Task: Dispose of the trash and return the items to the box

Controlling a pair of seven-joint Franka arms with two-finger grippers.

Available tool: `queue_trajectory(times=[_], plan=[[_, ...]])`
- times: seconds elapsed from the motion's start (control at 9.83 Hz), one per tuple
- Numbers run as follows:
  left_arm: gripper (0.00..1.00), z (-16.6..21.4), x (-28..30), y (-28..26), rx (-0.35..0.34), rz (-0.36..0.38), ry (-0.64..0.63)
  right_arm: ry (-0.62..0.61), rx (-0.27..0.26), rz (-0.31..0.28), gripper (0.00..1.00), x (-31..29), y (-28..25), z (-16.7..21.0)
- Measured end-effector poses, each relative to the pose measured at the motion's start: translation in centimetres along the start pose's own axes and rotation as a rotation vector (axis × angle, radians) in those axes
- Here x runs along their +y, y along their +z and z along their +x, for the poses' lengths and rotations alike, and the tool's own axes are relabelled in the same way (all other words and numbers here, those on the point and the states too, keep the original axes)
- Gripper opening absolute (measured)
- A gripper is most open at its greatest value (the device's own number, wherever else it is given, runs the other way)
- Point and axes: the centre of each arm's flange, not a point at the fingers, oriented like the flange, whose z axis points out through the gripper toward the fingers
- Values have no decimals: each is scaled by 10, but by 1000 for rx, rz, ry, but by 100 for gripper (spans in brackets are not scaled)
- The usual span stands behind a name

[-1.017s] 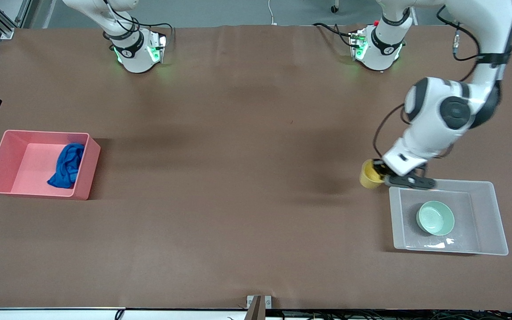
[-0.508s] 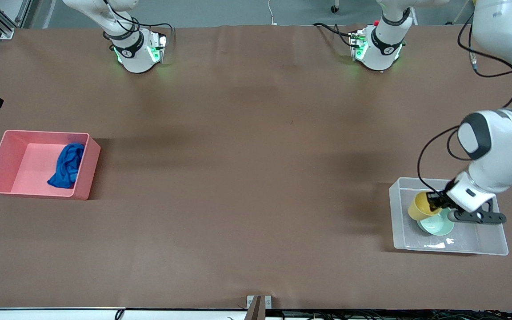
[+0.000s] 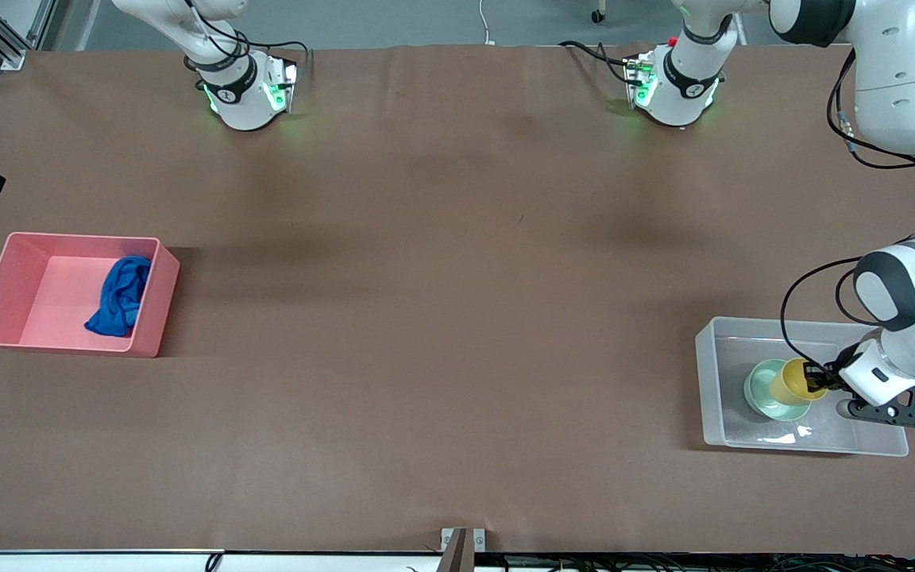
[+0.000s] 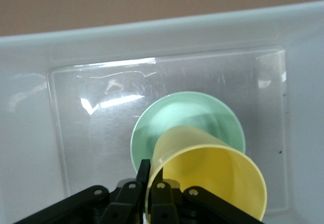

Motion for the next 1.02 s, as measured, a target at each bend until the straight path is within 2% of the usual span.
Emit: queue_trajectory(times=[0.1,0.31,0.51,0.61,0.92,1.02], plan=[[5,-3,-2,9,-16,-4,2,1,-10,-4,100,0,1,-1],[12,-5,0,26,-39,-7,5,2,-17,-14,100,2,1,-2],[41,-1,3,24,-32,-6,10,2,-18,-15,100,2,1,-2],[54,6,3,7,-3,1,14,2,-18,-15,100,2,1,-2],[97,9,15,-119,46,-38,3,3,-20,-15,100,2,1,-2],[100,1,30,-173,35,-46,7,3,-20,-15,100,2,1,-2]])
